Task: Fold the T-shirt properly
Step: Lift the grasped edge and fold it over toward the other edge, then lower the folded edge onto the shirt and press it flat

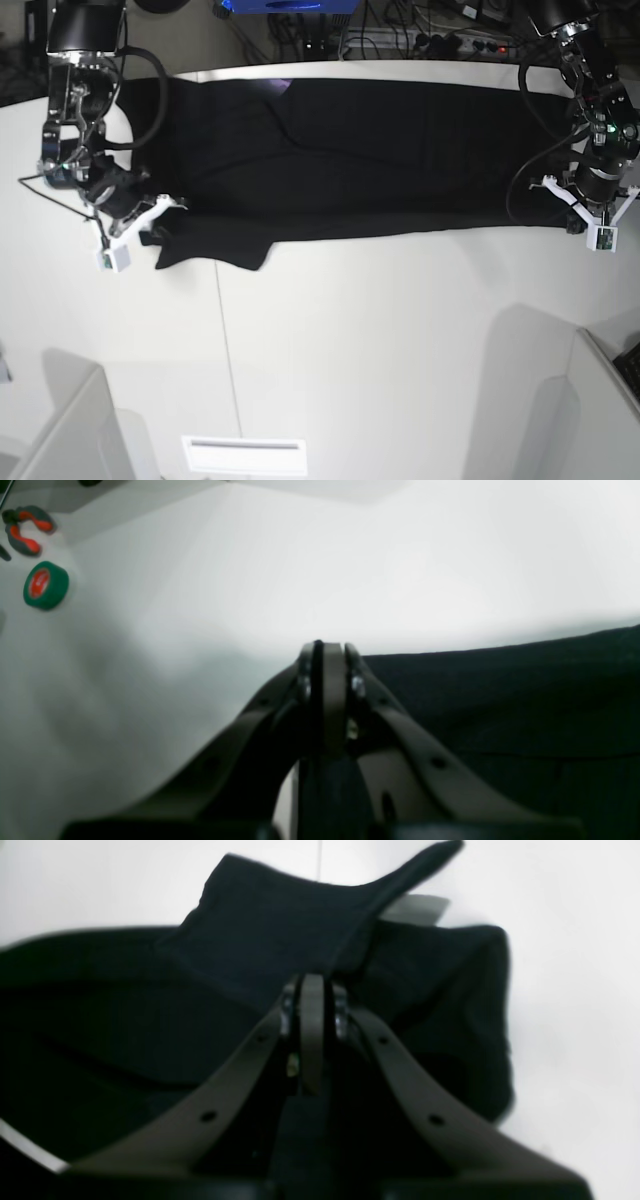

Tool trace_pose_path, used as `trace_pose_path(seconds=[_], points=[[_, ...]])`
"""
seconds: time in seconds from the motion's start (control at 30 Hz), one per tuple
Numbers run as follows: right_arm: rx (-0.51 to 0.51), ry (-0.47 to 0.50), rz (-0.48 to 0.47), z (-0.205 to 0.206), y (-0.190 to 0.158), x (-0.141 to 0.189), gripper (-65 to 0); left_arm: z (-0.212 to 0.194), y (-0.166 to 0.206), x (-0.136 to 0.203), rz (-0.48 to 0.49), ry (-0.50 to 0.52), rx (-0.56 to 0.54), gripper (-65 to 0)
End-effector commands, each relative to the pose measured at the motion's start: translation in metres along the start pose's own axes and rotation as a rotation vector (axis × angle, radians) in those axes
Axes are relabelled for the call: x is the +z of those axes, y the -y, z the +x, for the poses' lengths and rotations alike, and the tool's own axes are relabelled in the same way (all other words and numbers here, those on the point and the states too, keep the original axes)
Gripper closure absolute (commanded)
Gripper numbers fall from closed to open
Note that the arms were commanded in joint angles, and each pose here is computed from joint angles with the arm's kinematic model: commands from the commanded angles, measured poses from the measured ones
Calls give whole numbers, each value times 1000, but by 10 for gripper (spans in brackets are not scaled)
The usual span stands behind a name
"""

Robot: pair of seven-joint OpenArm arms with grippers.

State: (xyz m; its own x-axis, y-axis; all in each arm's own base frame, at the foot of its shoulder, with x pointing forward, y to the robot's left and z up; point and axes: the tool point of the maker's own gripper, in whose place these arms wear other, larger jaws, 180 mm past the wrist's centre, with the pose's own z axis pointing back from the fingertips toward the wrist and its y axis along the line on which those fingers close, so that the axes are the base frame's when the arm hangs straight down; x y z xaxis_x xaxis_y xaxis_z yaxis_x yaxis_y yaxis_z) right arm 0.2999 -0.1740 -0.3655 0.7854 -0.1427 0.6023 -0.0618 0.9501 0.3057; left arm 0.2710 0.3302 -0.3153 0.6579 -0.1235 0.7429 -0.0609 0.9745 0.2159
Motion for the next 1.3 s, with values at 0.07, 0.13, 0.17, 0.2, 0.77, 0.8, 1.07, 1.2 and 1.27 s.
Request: trace_pose_path(seconds=[0.07, 0.13, 0.17, 0.2, 0.77, 0.8, 1.07, 1.2, 1.27], points=[[19, 45, -22, 18, 6, 17, 0, 17, -16, 10, 30, 60, -28, 0], [30, 43, -25, 18, 4, 24, 0, 18, -13, 14, 5, 57, -78, 0], [34, 47, -27, 20, 4, 27, 0, 12, -11, 16, -1, 26, -99, 0], [39, 49, -27, 21, 3, 29, 0, 9, -10, 17, -1, 8, -108, 0], [-21, -24, -41, -23, 2, 45, 0, -20, -24, 37, 39, -68, -124, 0], [-14, -21, -40, -24, 0, 48, 0, -21, -24, 37, 40, -70, -124, 0], [-9, -49, -42, -38, -2, 53, 0, -40, -25, 44, 36, -120, -144, 0], [-23, -74, -30, -50, -3, 55, 0, -51, -22, 49, 29, -147, -156, 0], [-44, -77, 11, -54, -10, 57, 0, -56, -22, 51, 27, -161, -157, 0]])
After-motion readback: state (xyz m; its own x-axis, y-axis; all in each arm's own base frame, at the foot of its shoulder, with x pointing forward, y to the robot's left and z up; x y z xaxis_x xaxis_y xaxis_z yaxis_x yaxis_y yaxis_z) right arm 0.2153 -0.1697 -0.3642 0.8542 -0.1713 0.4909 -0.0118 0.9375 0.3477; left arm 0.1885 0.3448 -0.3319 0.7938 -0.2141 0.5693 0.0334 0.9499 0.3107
